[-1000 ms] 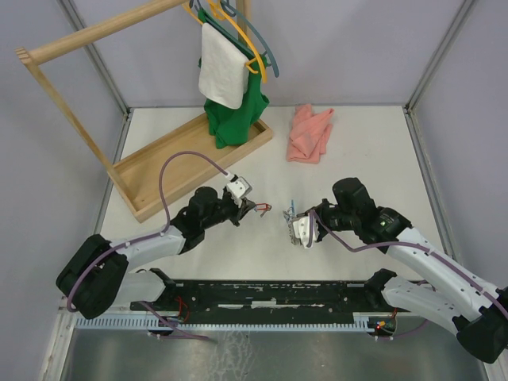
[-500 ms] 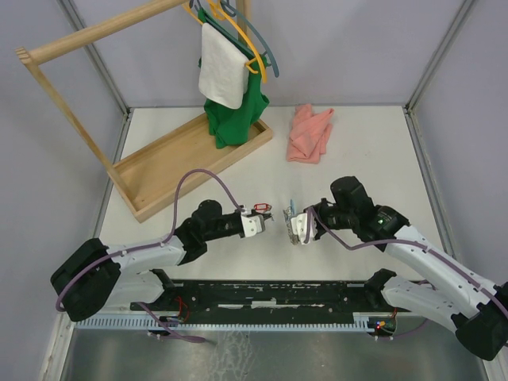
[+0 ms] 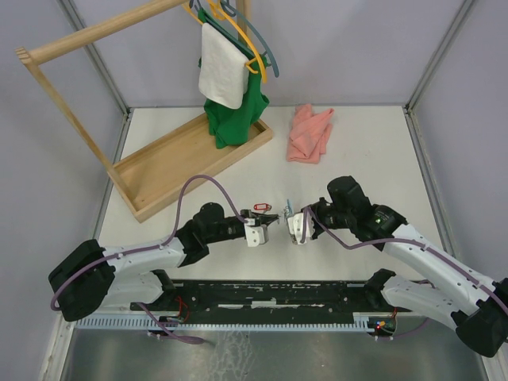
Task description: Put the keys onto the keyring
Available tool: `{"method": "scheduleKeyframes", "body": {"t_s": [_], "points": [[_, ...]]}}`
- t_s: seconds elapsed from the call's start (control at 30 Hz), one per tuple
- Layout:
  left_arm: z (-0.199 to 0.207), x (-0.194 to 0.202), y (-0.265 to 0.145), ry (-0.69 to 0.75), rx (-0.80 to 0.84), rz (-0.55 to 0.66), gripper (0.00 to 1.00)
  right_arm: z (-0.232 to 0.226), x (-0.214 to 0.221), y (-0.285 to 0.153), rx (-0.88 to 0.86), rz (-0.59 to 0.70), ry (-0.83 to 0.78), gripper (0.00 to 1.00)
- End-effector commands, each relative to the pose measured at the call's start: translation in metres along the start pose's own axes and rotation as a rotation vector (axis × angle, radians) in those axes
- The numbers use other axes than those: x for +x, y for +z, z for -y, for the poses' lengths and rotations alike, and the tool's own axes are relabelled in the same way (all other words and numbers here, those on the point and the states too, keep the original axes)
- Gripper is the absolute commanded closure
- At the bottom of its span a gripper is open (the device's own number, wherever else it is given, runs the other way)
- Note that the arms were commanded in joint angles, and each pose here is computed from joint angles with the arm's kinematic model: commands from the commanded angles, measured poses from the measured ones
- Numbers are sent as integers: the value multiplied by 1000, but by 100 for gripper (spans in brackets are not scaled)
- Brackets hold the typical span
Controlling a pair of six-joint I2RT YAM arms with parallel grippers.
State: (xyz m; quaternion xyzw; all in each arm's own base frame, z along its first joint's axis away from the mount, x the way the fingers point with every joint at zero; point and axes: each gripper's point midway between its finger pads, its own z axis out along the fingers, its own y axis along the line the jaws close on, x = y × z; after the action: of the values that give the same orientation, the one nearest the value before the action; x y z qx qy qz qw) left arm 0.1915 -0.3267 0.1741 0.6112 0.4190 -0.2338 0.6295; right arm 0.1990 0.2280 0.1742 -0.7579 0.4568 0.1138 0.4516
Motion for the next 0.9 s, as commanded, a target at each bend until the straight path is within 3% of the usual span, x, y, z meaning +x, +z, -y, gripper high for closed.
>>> {"method": "scheduleKeyframes", "body": {"t_s": [0.0, 0.47, 0.87], "points": [[-23, -42, 5, 97, -52, 120, 97, 17, -7, -3, 49, 0, -3, 99], [-21, -53, 13, 100, -41, 149, 97, 21, -8, -1, 73, -3, 11, 99], [-19, -42, 19, 77, -30, 95, 97, 22, -9, -1, 84, 0, 7, 99]]}}
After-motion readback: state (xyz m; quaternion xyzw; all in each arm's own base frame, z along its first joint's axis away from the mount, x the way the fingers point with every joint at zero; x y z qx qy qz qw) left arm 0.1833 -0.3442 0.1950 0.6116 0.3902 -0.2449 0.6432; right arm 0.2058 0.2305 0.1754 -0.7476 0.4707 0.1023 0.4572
